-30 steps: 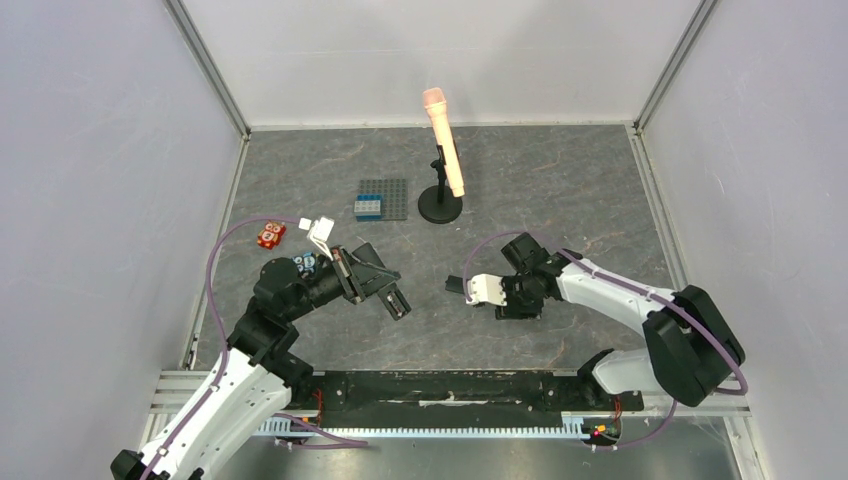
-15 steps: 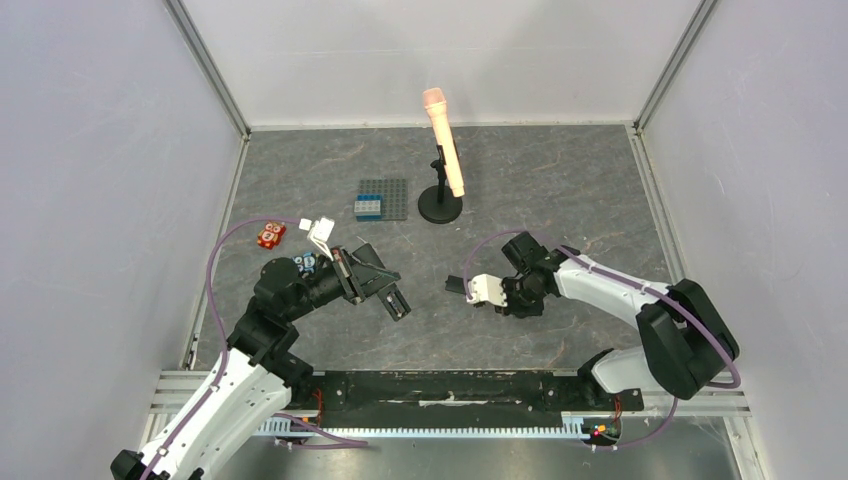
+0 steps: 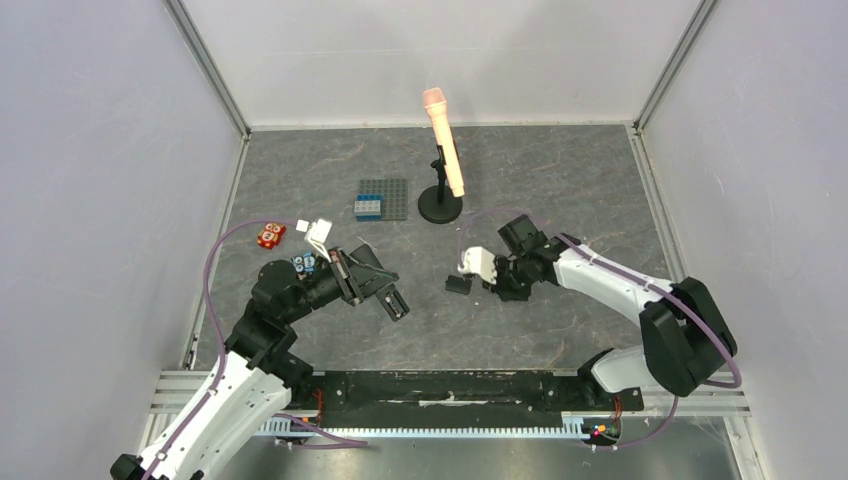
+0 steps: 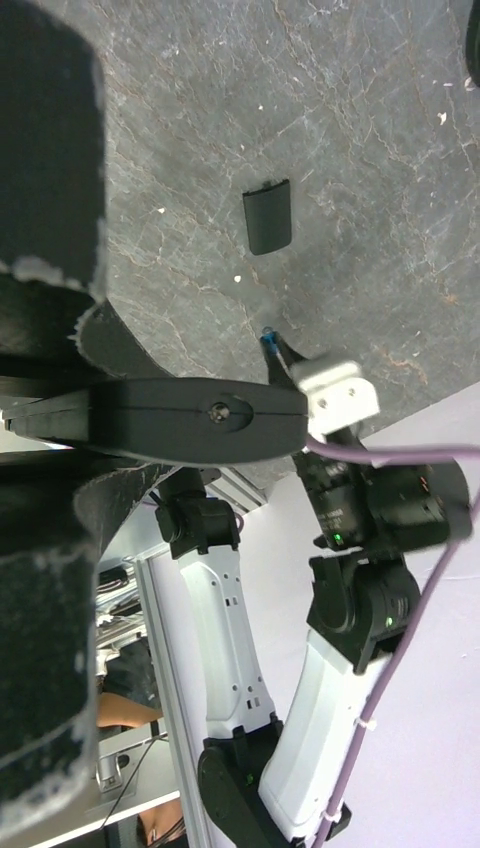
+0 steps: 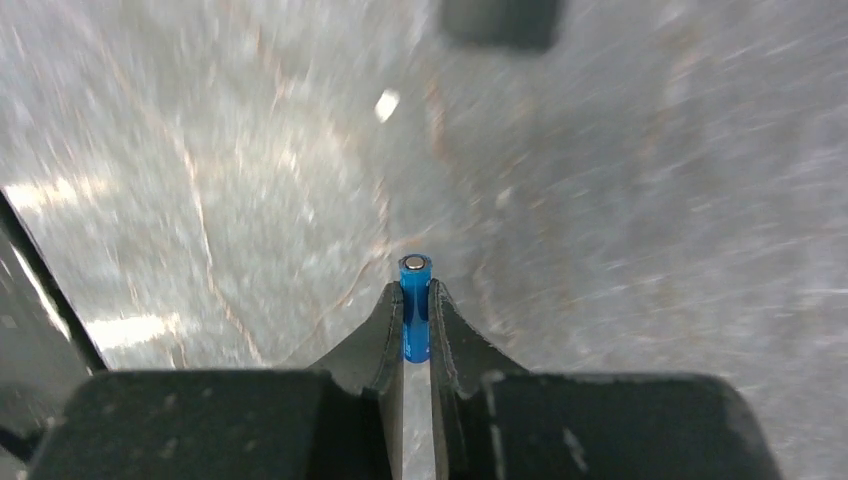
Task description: Load the batteries into the remote control
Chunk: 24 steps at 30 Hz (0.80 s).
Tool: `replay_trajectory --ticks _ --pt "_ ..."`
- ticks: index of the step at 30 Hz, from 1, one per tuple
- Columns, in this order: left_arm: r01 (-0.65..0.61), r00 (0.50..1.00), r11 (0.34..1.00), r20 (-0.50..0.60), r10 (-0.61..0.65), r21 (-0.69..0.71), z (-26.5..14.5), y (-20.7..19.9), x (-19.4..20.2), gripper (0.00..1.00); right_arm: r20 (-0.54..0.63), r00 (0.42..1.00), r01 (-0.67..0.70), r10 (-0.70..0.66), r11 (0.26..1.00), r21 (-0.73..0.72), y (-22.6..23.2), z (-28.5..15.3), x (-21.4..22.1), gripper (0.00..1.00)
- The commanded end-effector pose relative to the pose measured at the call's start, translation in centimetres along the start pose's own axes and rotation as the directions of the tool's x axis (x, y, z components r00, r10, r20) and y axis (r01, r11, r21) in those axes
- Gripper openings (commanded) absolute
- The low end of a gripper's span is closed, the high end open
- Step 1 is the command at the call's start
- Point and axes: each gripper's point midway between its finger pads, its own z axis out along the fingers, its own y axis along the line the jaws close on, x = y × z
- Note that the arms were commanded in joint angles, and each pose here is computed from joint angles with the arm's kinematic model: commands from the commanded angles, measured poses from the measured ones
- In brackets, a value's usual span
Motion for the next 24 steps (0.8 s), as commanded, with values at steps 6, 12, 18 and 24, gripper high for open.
replay_trajectory --ticks 6,12,18,24 --pt "0.02 0.999 1.0 0.024 -0.02 -0.001 0.7 0.6 -0.3 0.02 0.577 0.763 -0.413 0.291 0.906 0.089 -4.7 -9.7 -14.1 0.0" --pt "0.07 0.997 0.997 -0.012 -0.07 0.036 2.0 1.2 0.6 0.02 0.7 0.532 -0.593 0.478 0.8 -0.095 -2.7 -14.9 -17.3 0.0" --pt "0.188 0.982 0.981 -0.036 -0.187 0.04 3.7 2.9 1.8 0.02 0.701 0.363 -0.693 0.614 0.681 -0.238 1.5 -16.0 -18.5 0.0" --pt "0.282 0.959 0.958 -0.033 -0.281 0.045 5.4 4.4 3.2 0.02 0.585 0.378 -0.772 0.718 0.593 -0.229 6.1 -12.9 -19.0 0.0"
